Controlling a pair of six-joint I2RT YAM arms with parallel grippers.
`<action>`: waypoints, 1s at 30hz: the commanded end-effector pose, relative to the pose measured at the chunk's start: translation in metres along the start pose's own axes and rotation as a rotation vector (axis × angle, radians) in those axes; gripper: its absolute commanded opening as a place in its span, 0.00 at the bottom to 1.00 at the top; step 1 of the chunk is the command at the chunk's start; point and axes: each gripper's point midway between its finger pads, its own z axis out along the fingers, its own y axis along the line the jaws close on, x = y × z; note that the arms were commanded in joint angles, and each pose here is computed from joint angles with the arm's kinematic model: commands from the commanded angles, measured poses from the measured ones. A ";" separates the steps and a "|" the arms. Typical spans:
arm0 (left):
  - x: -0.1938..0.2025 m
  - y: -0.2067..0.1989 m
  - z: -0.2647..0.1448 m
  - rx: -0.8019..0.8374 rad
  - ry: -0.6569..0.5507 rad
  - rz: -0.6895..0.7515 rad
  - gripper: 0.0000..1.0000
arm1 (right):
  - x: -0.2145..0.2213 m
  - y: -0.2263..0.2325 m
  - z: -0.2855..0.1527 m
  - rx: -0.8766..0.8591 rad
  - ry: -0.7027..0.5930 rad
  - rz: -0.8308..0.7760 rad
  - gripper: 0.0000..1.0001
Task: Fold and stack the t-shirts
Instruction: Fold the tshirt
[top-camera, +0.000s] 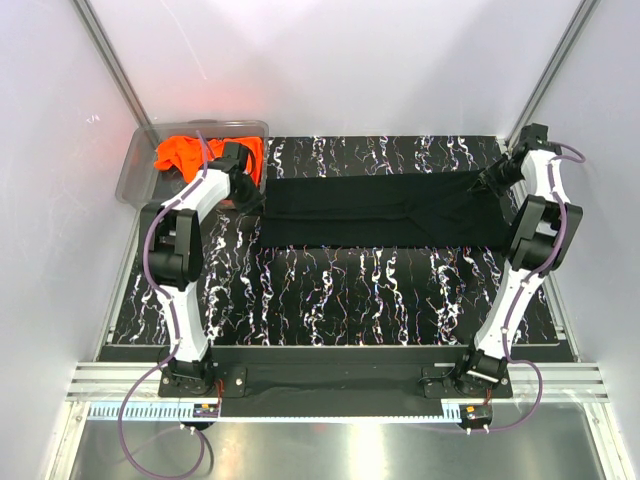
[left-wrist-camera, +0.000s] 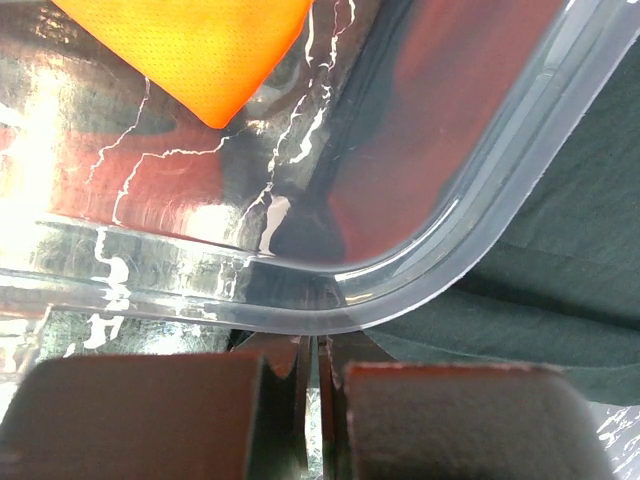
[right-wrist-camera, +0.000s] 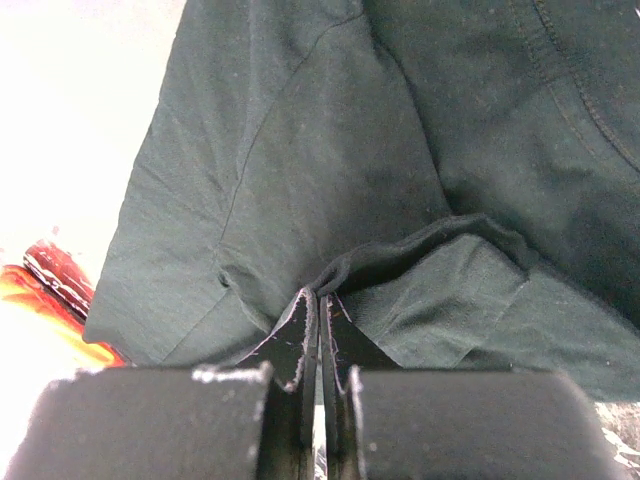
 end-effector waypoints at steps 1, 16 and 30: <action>-0.024 -0.004 -0.002 0.000 -0.070 -0.012 0.00 | -0.008 0.014 -0.006 -0.038 -0.018 -0.035 0.00; -0.038 -0.015 -0.062 0.057 -0.196 0.125 0.50 | -0.033 0.023 0.006 -0.033 -0.022 -0.093 0.43; 0.045 -0.075 -0.126 0.274 -0.239 0.445 0.47 | 0.095 0.088 -0.039 0.051 -0.067 -0.420 0.41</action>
